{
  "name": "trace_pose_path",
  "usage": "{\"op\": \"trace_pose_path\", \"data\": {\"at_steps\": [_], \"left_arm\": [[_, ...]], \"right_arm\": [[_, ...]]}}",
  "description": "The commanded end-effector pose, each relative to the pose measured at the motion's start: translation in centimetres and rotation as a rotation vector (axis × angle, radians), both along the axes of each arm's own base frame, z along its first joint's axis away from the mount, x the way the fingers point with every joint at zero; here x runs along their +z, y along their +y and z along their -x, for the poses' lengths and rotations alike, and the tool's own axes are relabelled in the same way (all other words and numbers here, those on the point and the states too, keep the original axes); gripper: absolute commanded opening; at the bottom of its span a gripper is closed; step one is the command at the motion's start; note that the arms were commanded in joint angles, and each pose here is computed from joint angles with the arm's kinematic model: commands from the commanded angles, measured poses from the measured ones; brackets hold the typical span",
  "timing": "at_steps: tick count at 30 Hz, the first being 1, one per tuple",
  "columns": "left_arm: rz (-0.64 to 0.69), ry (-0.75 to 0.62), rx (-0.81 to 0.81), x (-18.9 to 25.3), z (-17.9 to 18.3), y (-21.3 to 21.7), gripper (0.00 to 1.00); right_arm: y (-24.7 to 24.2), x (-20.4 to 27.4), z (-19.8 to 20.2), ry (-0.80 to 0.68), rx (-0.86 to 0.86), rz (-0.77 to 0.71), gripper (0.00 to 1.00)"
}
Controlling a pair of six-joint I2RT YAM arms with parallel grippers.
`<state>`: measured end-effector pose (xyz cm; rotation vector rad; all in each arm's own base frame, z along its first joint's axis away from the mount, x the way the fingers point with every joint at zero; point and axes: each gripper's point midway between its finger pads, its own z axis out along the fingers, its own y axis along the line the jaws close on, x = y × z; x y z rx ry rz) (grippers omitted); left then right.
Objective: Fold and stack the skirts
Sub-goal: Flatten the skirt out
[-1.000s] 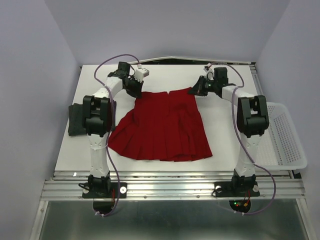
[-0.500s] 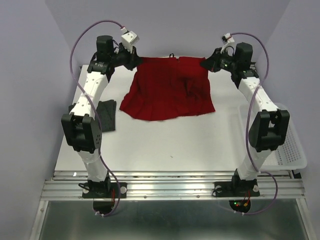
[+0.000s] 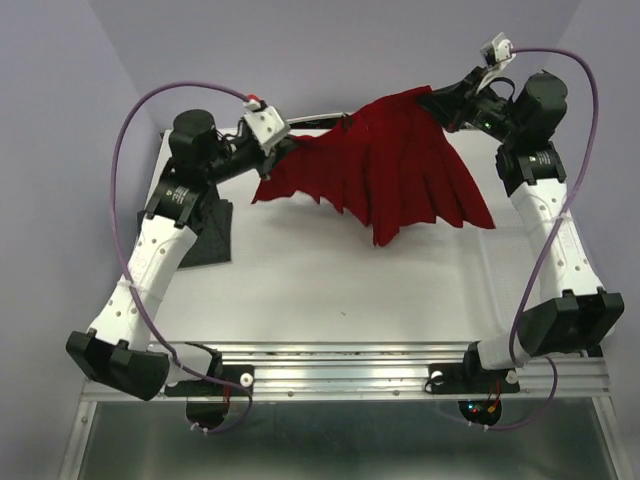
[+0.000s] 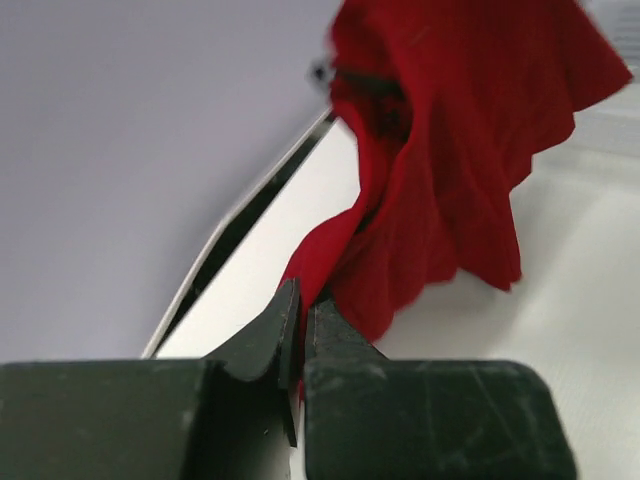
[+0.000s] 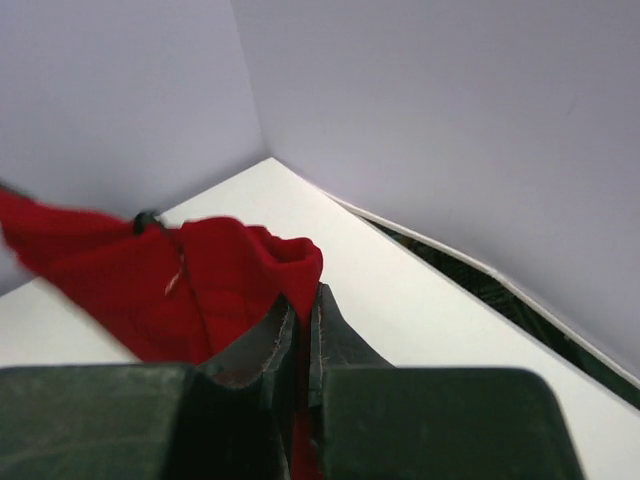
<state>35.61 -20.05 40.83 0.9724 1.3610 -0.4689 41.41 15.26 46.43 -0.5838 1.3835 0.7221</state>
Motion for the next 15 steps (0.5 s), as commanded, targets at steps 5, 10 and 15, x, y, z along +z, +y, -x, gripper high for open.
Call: {"op": "trace_pose_path", "data": {"at_steps": [5,10,15], "left_arm": [[0.046,0.100,-0.055,0.7,0.9,-5.3,0.00],[0.189,0.114,0.147,3.3,-3.0,1.5,0.00],[0.148,0.044,0.175,3.7,-2.0,3.2,0.00]], "right_arm": [[6.1,-2.2,0.2,0.054,0.107,-0.003,0.01],[1.0,-1.1,-0.4,0.019,-0.067,0.037,0.01],[-0.1,-0.6,1.4,-0.015,-0.107,0.069,0.01]]}}
